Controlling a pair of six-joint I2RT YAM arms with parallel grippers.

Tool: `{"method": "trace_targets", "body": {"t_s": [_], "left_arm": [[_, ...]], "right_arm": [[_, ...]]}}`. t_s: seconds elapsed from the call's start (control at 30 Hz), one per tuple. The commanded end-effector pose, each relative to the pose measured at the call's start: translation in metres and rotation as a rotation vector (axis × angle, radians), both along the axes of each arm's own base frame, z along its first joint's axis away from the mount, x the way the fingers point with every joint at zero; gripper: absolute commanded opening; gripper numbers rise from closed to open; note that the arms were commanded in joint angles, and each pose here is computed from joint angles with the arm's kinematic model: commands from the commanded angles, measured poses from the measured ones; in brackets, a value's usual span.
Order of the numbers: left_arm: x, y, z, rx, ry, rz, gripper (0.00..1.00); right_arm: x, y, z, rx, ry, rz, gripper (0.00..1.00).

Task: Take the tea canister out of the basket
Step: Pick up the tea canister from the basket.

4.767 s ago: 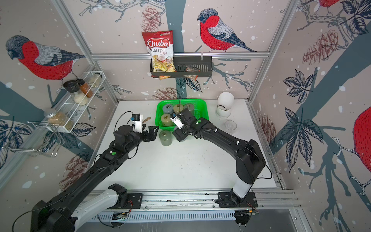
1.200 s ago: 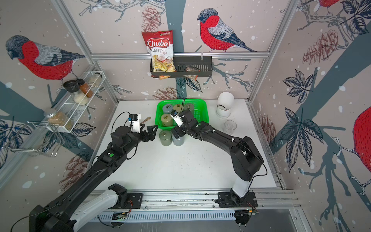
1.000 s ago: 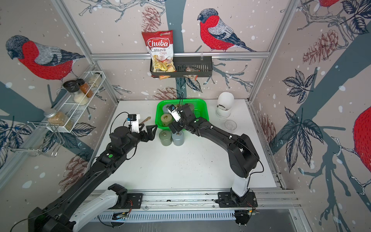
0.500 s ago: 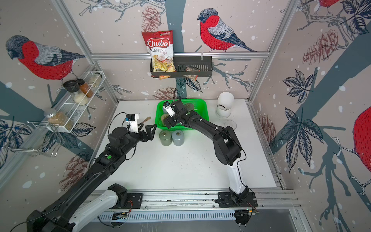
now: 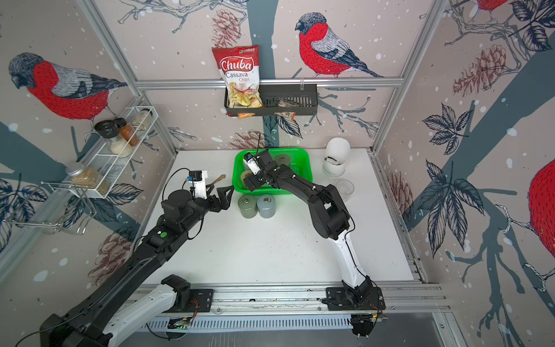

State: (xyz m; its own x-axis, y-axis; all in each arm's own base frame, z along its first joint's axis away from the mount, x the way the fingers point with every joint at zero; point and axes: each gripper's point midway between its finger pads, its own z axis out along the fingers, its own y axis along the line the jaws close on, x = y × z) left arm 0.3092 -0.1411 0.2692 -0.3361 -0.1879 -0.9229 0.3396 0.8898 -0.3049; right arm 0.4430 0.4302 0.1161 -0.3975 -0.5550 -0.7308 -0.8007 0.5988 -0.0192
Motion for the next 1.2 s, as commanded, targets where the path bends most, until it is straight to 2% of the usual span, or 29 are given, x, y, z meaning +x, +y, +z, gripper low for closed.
{"method": "trace_targets", "body": {"t_s": [0.0,0.47,0.7,1.0,1.17], "left_arm": [[0.000,0.001,0.002,0.009,-0.015,-0.002,0.97],[-0.002,0.004,-0.004,0.016,-0.010,0.009,0.97],[-0.003,0.005,-0.005,0.020,-0.009,0.015,0.97],[-0.004,0.007,-0.007,0.027,-0.008,0.021,0.97],[-0.003,0.007,-0.007,0.023,-0.010,0.020,0.97]], "right_arm": [[-0.001,0.004,-0.008,-0.002,0.035,0.000,1.00],[0.007,0.015,-0.030,-0.001,0.064,0.005,1.00],[0.010,0.021,-0.037,0.014,0.079,0.008,0.96],[0.013,0.020,-0.048,0.018,0.101,0.000,0.86],[0.015,0.018,-0.046,0.023,0.104,-0.001,0.74]]}}
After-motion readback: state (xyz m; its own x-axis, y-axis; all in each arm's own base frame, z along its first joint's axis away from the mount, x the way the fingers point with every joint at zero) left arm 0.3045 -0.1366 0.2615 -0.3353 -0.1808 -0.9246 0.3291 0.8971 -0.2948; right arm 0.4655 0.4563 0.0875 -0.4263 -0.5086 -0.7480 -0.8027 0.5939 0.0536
